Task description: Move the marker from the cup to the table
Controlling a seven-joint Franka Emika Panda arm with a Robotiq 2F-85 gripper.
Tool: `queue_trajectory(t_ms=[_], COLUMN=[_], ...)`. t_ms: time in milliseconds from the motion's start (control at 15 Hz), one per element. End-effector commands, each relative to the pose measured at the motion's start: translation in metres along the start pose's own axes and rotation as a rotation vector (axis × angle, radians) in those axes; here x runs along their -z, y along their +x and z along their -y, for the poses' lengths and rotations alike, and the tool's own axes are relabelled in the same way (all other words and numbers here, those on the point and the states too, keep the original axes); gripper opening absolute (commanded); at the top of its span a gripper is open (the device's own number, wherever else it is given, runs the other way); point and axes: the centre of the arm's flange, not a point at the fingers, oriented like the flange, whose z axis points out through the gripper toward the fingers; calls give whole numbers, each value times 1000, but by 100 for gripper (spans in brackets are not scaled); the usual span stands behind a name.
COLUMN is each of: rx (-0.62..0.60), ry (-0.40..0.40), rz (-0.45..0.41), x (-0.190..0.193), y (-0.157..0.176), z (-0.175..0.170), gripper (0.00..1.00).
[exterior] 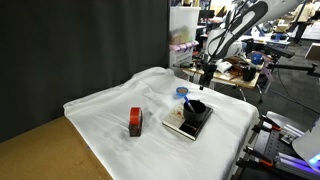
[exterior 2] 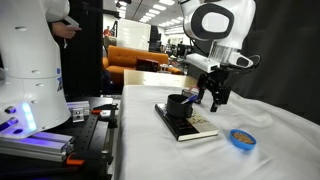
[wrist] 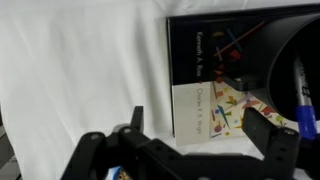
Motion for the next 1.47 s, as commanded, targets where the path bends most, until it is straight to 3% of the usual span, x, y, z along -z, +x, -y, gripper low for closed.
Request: queue_trajectory(t_ms=[0, 800, 1400], rx=[49, 147, 158], ry=[32, 130, 233], rz=[-21, -106, -38], x=[8, 37, 41], y=[15, 33, 10], z=[3, 36, 62], gripper=[100, 100, 100])
